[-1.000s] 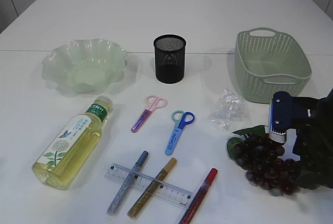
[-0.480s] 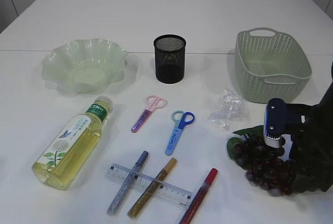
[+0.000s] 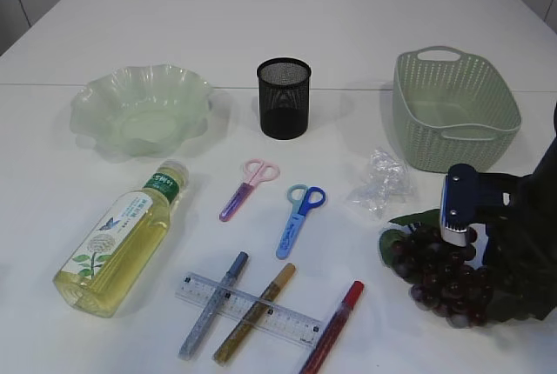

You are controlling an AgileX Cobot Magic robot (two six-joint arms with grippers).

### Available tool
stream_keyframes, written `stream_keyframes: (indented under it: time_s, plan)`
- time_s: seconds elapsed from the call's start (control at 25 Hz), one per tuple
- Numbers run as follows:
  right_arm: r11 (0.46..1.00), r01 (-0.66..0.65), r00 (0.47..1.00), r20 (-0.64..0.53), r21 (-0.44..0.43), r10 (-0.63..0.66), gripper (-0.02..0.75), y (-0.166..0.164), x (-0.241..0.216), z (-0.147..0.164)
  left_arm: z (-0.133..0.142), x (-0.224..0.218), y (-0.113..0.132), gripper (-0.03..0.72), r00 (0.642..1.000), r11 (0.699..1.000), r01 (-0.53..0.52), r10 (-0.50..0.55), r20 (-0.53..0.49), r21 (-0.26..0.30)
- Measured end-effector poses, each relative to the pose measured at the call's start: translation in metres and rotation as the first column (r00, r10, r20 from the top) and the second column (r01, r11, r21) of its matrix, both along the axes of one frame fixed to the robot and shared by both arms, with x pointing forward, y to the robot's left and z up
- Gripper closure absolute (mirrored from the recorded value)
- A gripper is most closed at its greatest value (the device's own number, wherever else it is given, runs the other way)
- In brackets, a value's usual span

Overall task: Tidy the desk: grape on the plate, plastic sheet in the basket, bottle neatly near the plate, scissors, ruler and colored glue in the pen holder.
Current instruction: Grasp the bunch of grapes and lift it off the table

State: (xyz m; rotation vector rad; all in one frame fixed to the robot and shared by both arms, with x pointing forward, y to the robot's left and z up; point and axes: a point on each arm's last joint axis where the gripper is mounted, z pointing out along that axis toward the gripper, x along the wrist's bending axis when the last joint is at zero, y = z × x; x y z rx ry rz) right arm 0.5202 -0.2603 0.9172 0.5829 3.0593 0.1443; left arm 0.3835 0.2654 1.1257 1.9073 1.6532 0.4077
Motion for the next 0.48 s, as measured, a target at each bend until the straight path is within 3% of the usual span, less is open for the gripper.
stream_keyframes:
  time_s: [0.48]
  plan:
    - [0.999,0.024,1.000,0.001,0.025,-0.024,0.190,0.0022,0.0004,0.0003,0.0001,-0.0001,-0.0005,0.307,1.000,1.000,0.001,-0.001,-0.001,-0.006]
